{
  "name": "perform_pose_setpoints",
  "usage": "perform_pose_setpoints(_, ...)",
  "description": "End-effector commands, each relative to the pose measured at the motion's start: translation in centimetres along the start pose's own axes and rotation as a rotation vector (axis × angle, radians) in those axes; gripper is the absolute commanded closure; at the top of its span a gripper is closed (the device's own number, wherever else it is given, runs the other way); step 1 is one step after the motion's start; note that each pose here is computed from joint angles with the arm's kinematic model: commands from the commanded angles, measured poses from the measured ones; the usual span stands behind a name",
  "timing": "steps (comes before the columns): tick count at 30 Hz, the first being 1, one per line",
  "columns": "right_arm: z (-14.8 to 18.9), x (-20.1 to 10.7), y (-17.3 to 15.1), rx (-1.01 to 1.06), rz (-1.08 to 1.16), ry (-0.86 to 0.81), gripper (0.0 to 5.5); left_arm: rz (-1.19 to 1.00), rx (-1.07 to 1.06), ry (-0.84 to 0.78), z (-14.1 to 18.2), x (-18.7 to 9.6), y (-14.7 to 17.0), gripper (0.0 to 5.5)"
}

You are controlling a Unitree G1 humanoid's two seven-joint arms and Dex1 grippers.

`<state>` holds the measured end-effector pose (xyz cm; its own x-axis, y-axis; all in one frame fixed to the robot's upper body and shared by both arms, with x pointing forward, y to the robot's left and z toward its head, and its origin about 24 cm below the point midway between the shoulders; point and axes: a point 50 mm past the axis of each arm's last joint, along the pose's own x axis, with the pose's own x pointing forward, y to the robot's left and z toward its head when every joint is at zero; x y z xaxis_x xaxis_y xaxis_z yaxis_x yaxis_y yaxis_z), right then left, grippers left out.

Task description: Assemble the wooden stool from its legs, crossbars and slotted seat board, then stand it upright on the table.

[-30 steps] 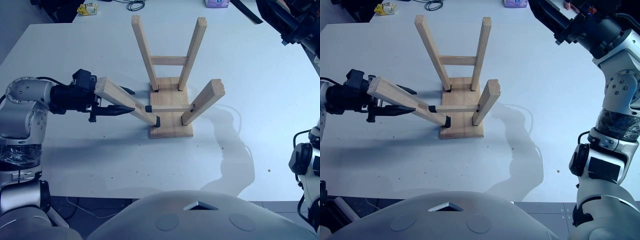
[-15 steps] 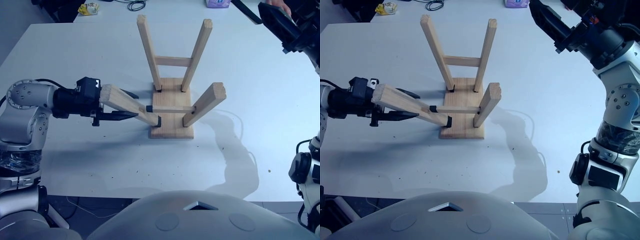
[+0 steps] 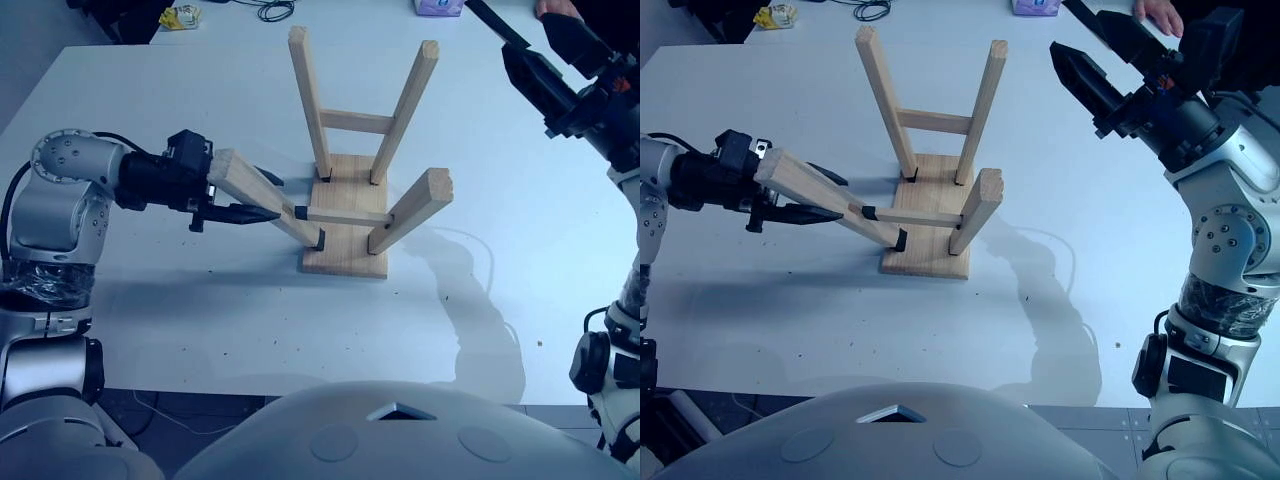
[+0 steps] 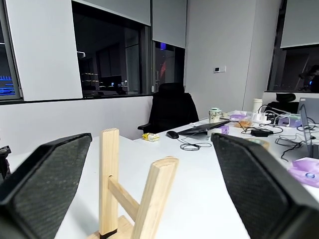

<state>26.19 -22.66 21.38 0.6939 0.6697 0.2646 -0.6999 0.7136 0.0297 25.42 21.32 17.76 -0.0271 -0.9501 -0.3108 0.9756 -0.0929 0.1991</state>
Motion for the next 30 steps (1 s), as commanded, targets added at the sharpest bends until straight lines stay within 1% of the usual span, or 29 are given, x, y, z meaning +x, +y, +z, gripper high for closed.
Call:
perform_pose_setpoints(1,0.0,-0.5,0.4,0.006,-0.017,-0.013,1.08,-0.076,0.028,0.088,0.4,0.8,-0.2,3.45)
perform_pose_setpoints(7,-0.5,-1.3,1.3,0.028,-0.054,-0.035,1.08,-0.116,0.04,0.069,1.7,1.6,1.2,3.45)
perform_pose_setpoints(10,-0.8,-1.6,1.8,0.04,-0.078,-0.046,1.08,-0.134,-0.005,0.074,1.7,1.8,2.5,3.45)
perform_pose_setpoints(15,-1.4,-2.2,2.6,0.057,-0.124,-0.059,1.08,-0.179,-0.028,0.137,1.0,2.8,3.7,3.45)
perform_pose_setpoints(25,-2.0,-2.9,3.6,0.075,-0.185,-0.082,1.08,-0.254,0.004,0.201,0.3,4.3,4.0,3.45)
perform_pose_setpoints(30,-2.9,-2.0,4.1,0.095,-0.183,-0.079,1.08,-0.315,0.027,0.239,-0.1,6.1,3.9,3.45)
